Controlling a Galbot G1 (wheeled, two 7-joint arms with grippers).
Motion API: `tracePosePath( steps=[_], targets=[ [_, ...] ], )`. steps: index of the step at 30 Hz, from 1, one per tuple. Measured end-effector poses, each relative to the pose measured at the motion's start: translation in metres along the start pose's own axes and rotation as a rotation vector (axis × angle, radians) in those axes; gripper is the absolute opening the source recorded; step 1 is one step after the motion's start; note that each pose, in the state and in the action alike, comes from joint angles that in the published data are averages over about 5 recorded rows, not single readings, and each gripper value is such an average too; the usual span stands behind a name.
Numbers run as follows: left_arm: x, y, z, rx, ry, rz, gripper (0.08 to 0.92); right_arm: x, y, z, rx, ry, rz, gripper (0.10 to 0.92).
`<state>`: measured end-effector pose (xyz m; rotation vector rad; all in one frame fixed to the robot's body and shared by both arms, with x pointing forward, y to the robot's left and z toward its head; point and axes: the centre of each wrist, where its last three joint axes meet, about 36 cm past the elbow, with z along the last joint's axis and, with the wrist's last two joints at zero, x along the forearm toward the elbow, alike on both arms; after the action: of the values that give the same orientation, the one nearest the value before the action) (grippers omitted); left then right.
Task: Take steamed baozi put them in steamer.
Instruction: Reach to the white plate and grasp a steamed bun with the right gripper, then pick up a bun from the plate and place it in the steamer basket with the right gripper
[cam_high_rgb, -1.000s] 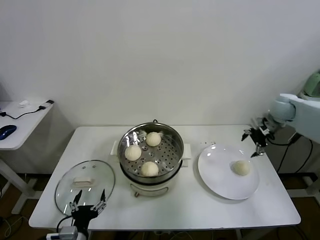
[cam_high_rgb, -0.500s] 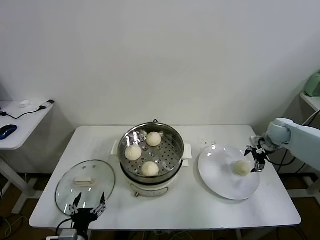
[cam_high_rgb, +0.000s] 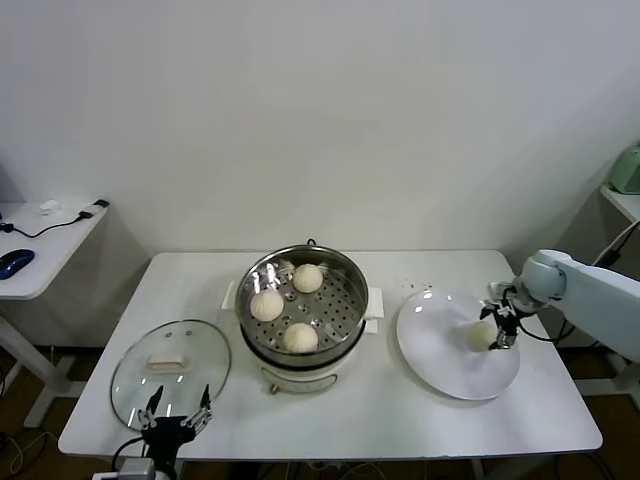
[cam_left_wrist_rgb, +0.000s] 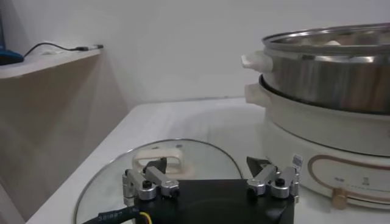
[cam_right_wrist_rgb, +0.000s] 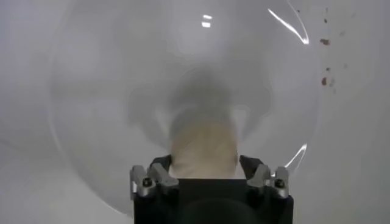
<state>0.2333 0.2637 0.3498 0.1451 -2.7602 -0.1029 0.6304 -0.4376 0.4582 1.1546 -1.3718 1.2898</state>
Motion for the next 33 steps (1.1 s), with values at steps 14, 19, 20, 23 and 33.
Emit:
tracePosePath(
  steps=[14,19,20,23,33],
  targets=[
    [0.002,-0.001,-0.004,0.002,-0.007,0.002,0.823,0.045,-0.020,-0.019,0.018,-0.029,0.005,0.592],
    [0.000,-0.002,-0.006,0.002,-0.011,0.006,0.823,0.102,-0.045,-0.056,0.044,-0.078,0.043,0.591],
    [0.000,-0.002,-0.006,0.003,-0.012,0.007,0.823,0.116,-0.050,-0.067,0.050,-0.092,0.054,0.591],
    [-0.002,-0.004,-0.009,0.005,-0.017,0.012,0.823,0.162,-0.062,-0.104,0.071,-0.143,0.091,0.593],
    [-0.003,-0.008,-0.018,0.006,-0.036,0.030,0.823,0.250,-0.054,-0.249,0.157,-0.266,0.121,0.592]
  ],
)
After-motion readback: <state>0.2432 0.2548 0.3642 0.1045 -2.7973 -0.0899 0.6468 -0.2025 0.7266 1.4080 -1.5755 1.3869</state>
